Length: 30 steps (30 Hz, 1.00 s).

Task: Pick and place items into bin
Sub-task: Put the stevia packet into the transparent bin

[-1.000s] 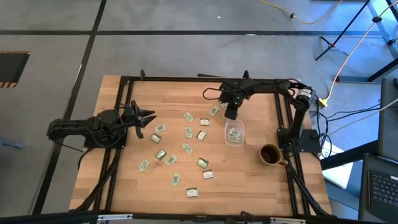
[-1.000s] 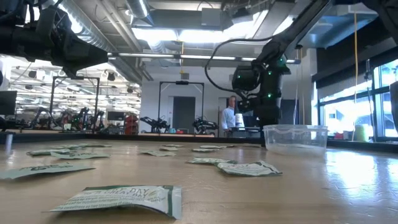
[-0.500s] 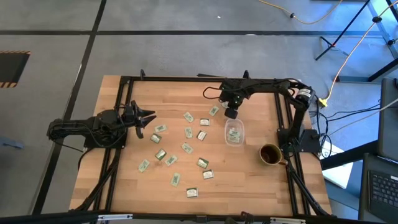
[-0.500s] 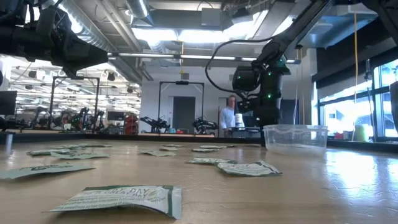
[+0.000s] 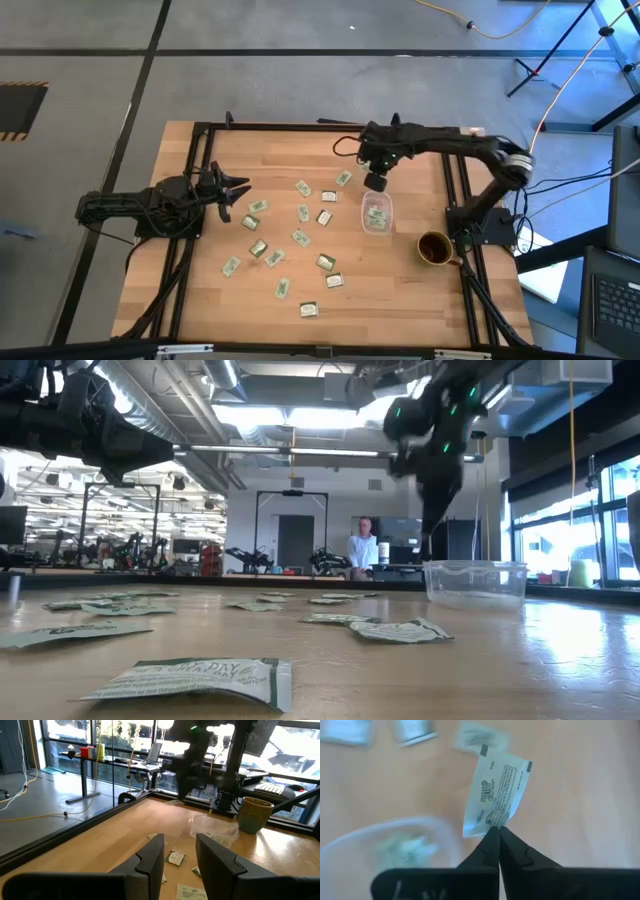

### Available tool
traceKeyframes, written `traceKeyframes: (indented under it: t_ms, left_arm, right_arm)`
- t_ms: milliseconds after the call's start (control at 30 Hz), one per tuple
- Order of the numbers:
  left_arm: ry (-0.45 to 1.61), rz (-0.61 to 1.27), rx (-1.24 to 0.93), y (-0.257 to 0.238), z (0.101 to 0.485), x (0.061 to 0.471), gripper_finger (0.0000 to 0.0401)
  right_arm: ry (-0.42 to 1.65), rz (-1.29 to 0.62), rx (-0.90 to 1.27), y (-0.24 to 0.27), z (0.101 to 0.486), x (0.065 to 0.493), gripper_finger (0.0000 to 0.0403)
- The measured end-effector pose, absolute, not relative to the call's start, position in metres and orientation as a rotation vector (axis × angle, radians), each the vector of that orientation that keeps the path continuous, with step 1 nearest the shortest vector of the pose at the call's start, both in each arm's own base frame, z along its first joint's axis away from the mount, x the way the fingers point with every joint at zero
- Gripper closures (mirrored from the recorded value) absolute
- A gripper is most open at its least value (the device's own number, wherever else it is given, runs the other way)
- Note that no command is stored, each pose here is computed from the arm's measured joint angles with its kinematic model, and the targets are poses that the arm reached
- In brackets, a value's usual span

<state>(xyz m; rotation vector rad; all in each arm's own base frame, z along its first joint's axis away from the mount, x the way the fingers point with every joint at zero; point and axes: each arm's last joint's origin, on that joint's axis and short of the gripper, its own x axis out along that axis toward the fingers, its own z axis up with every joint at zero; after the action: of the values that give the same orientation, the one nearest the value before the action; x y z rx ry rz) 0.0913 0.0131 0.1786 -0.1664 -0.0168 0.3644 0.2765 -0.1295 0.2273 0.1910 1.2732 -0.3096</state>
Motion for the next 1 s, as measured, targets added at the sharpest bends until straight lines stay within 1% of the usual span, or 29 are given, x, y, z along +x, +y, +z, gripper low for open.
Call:
traceKeyframes:
  t_ms: [200, 300, 400, 500, 633, 1000]
  left_arm:
    - [-0.017, 0.364, -0.167, 0.013, 0.179, 0.091, 0.0295]
    - [-0.017, 0.364, -0.167, 0.013, 0.179, 0.091, 0.0295]
    - [-0.017, 0.364, -0.168, 0.013, 0.179, 0.091, 0.0295]
    - [-0.017, 0.364, -0.169, 0.013, 0.179, 0.091, 0.0295]
    - [-0.017, 0.361, -0.169, 0.013, 0.179, 0.091, 0.0295]
    - [-0.018, 0.366, -0.167, 0.013, 0.179, 0.091, 0.0295]
  right_arm:
    - [1.223, -0.23, 0.192, -0.063, 0.257, 0.264, 0.0401]
    - [1.232, -0.183, 0.194, -0.033, 0.254, 0.26, 0.0402]
    - [1.254, -0.157, 0.192, -0.013, 0.242, 0.258, 0.0402]
    - [1.289, -0.157, 0.194, -0.005, 0.222, 0.256, 0.0402]
    - [1.238, -0.167, 0.211, -0.004, 0.203, 0.255, 0.0402]
    - [1.273, -0.184, 0.196, -0.005, 0.185, 0.246, 0.0402]
